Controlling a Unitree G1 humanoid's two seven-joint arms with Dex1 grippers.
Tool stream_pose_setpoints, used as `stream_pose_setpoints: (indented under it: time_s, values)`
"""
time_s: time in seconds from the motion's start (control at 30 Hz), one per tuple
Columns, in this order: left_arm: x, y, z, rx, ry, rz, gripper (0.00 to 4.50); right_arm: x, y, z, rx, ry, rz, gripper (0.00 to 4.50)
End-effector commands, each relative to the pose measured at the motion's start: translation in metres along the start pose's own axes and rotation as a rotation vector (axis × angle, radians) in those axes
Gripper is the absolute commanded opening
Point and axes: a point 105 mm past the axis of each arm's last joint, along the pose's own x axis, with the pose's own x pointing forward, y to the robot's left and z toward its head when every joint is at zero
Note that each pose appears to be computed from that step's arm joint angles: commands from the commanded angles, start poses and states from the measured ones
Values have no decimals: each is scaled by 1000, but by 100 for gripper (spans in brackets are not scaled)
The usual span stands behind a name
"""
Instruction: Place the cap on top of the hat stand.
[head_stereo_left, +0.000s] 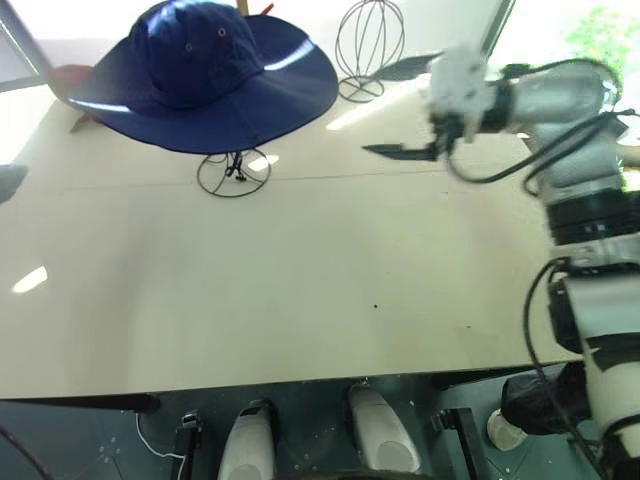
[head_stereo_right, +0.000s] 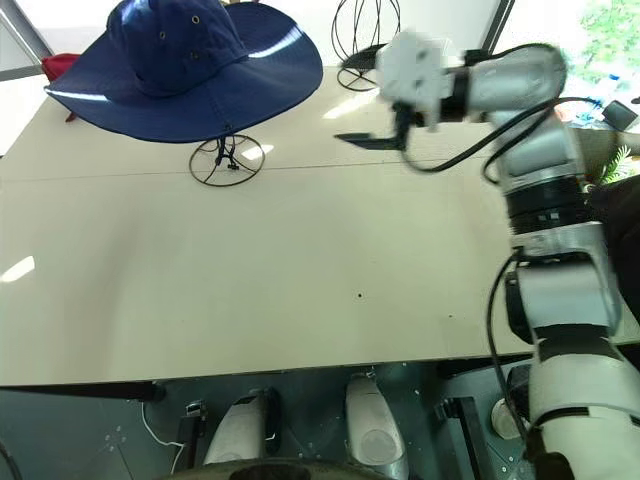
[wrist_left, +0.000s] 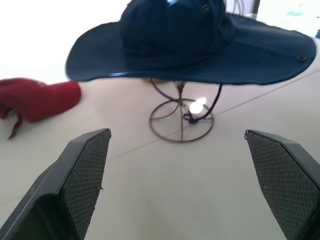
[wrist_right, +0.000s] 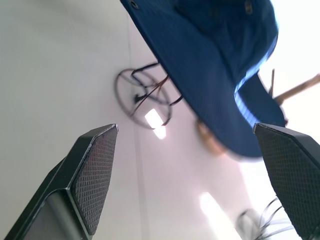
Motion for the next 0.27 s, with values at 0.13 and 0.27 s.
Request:
stream_pose_setpoints:
  time_s: [0.13, 0.27]
  values:
    - [-22, 11, 6, 77, -23, 31, 450, -51, -12, 15, 345, -109, 71, 444]
    - [-17, 5, 3, 85, -20, 0, 450, -54, -19, 14, 408, -129, 33, 444]
